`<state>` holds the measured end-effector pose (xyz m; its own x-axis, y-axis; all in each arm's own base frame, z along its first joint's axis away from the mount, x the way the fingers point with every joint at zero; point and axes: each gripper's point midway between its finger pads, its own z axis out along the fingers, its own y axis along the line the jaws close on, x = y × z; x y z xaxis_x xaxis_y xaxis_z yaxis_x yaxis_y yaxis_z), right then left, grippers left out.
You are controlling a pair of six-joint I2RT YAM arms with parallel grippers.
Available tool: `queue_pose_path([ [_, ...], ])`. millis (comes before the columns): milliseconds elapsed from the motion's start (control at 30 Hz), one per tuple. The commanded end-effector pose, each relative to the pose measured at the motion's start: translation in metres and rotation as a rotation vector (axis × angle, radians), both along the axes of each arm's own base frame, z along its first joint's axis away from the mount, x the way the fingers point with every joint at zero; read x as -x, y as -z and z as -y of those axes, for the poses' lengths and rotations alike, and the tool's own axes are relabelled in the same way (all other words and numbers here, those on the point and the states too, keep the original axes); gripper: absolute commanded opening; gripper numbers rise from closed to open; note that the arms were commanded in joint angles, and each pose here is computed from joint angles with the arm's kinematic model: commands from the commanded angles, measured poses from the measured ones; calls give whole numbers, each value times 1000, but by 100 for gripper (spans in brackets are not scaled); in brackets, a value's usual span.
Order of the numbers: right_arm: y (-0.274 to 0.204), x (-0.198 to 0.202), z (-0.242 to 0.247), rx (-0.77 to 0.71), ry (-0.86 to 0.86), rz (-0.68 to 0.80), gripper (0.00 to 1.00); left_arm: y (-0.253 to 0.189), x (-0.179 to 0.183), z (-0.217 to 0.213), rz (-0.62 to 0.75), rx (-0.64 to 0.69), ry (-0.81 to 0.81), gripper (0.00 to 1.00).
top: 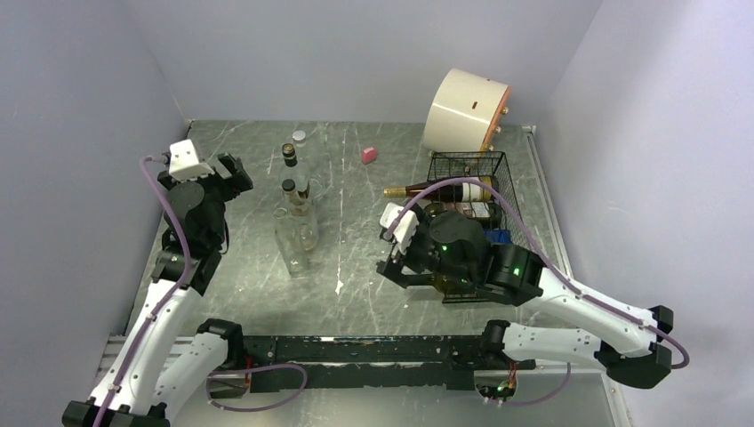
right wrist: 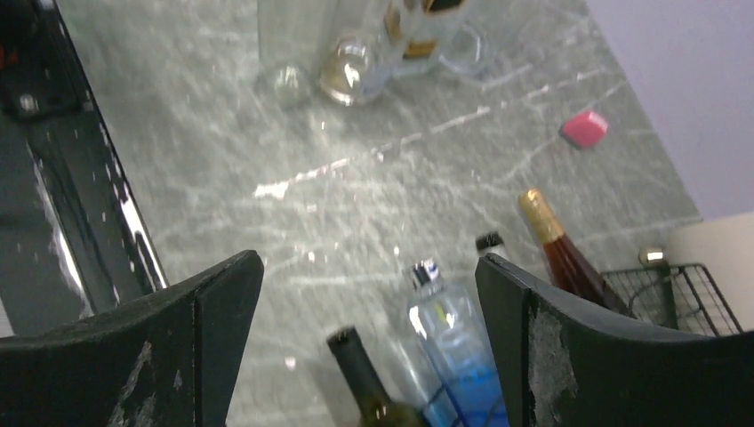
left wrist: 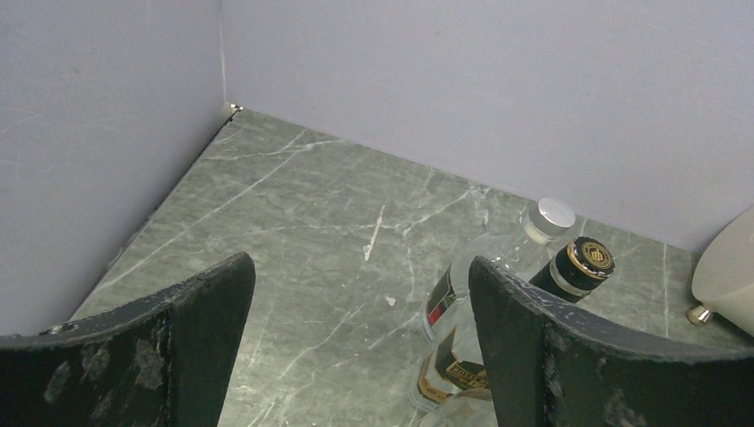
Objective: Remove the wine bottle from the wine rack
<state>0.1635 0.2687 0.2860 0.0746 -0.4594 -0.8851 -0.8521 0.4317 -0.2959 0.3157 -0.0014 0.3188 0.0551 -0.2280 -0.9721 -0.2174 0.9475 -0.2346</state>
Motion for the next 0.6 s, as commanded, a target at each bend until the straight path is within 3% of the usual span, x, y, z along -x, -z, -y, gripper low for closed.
queue_pose_path([
  [0,46,19,46,294,-12,-99,95,-12,0,-5,19,-2,-20,93],
  [567,193,9,95,991,-41,-189,92,-12,-1,-4,19,2,-13,93],
])
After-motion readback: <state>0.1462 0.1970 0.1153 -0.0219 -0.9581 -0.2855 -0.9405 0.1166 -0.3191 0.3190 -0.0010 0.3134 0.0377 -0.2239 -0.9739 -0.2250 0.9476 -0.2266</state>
